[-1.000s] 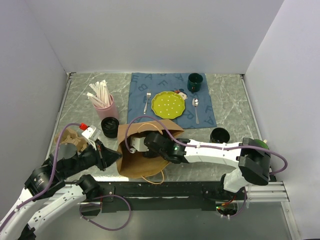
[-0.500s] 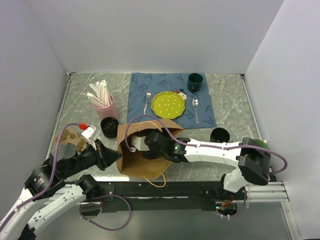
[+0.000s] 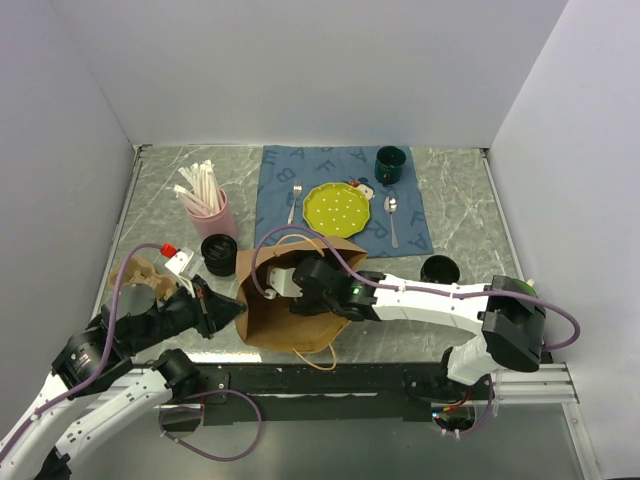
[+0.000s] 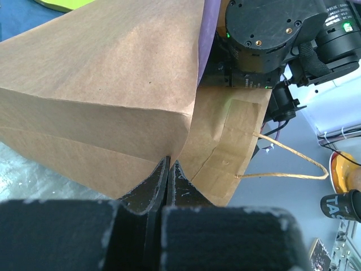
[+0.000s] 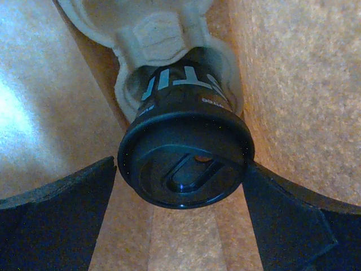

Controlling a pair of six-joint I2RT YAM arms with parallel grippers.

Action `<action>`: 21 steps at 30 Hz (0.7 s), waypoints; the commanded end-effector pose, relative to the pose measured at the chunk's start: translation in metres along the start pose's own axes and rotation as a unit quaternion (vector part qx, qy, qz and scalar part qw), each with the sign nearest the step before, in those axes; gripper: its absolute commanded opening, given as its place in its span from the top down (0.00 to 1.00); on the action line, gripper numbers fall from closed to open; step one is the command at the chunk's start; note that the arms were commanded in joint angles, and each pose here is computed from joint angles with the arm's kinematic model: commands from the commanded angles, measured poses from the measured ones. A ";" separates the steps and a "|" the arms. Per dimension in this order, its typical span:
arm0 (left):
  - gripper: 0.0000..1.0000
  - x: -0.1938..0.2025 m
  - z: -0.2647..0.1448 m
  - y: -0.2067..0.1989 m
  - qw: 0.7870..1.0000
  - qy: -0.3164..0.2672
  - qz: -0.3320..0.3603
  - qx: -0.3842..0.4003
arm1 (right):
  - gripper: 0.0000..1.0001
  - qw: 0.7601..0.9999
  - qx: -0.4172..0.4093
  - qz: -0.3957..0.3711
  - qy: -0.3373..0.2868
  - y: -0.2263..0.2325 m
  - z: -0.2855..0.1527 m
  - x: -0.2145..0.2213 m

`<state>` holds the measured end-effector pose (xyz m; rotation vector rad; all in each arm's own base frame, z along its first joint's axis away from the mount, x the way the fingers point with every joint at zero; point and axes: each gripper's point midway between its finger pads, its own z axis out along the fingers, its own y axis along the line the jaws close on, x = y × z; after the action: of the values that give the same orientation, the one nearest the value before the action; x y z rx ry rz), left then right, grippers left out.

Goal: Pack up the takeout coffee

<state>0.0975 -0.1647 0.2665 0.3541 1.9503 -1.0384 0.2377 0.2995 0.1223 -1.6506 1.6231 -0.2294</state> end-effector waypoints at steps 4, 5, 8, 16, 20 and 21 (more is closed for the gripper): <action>0.99 -0.017 -0.004 -0.019 0.999 -0.022 -0.005 0.034 | 0.00 1.000 0.012 0.019 0.008 -0.019 -0.019 0.003; 0.99 -0.018 -0.004 -0.019 0.999 -0.022 -0.005 0.033 | 0.00 1.000 0.014 0.021 0.008 -0.019 -0.020 0.003; 0.99 -0.018 -0.002 -0.019 0.999 -0.019 -0.006 0.031 | 0.00 1.000 0.017 0.025 0.007 -0.022 -0.023 0.004; 0.99 -0.019 0.000 -0.018 0.999 -0.018 -0.011 0.027 | 0.00 0.999 0.024 0.037 -0.001 -0.030 -0.033 0.001; 0.99 -0.021 0.001 -0.019 0.999 -0.020 -0.012 0.027 | 0.00 0.999 0.022 0.040 -0.007 -0.032 -0.039 -0.001; 0.99 -0.022 0.002 -0.019 0.999 -0.021 -0.015 0.026 | 0.00 0.999 0.021 0.040 -0.009 -0.032 -0.041 -0.002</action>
<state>0.1001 -0.1692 0.2699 0.3470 1.9561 -1.0497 0.2317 0.2789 0.1368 -1.6494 1.6589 -0.2450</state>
